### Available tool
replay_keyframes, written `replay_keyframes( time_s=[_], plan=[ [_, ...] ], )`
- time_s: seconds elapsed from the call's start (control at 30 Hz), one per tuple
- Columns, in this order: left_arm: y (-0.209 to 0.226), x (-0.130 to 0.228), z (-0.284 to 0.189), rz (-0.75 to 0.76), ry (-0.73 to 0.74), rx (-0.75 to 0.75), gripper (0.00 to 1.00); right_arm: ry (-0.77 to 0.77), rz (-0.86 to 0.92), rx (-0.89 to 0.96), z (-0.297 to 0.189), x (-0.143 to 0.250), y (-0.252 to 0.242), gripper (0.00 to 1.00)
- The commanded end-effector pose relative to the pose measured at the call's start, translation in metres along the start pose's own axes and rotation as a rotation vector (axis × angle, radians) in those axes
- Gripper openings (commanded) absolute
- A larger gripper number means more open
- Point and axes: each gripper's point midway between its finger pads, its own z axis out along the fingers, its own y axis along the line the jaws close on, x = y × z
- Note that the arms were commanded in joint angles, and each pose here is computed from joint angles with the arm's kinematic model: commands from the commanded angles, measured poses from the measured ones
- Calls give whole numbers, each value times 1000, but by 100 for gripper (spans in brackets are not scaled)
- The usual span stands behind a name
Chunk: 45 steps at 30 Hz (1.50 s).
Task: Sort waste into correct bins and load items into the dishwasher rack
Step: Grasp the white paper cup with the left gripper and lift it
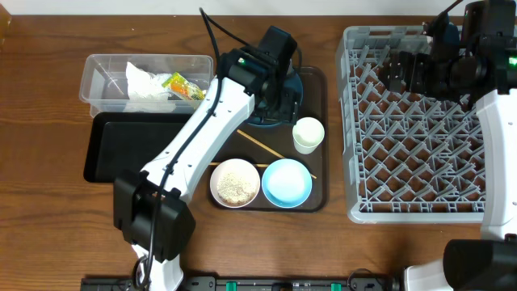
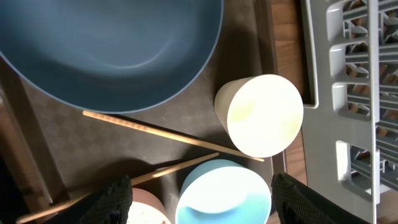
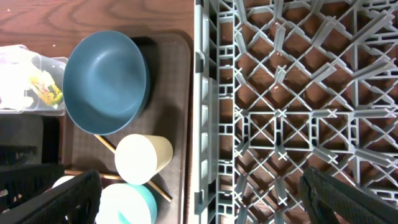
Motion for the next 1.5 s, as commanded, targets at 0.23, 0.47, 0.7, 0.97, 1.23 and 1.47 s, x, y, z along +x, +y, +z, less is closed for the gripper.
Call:
replay_keyframes(
  time_s=[0.23,0.47,0.7,0.97,1.23,1.47],
  plan=[
    [-4,0,9,-148,9,9,70,-9,-7,0,-6,-2,-2,99],
    [-9,3,23,-165,27,-13,67,-7,-6,1,-6,-1,-2,99],
    [-6,13,58,-181,104,-49,64,-8,-6,8,-6,-2,-3,99],
    [1,23,91,-195,173,-86,57,-8,-6,9,-6,-2,-3,99],
    [-2,22,101,-189,174,-84,40,-8,-6,8,-6,-2,-3,99],
    [-13,23,103,-164,162,-72,29,-5,-5,8,-6,-1,-3,99]
  ],
)
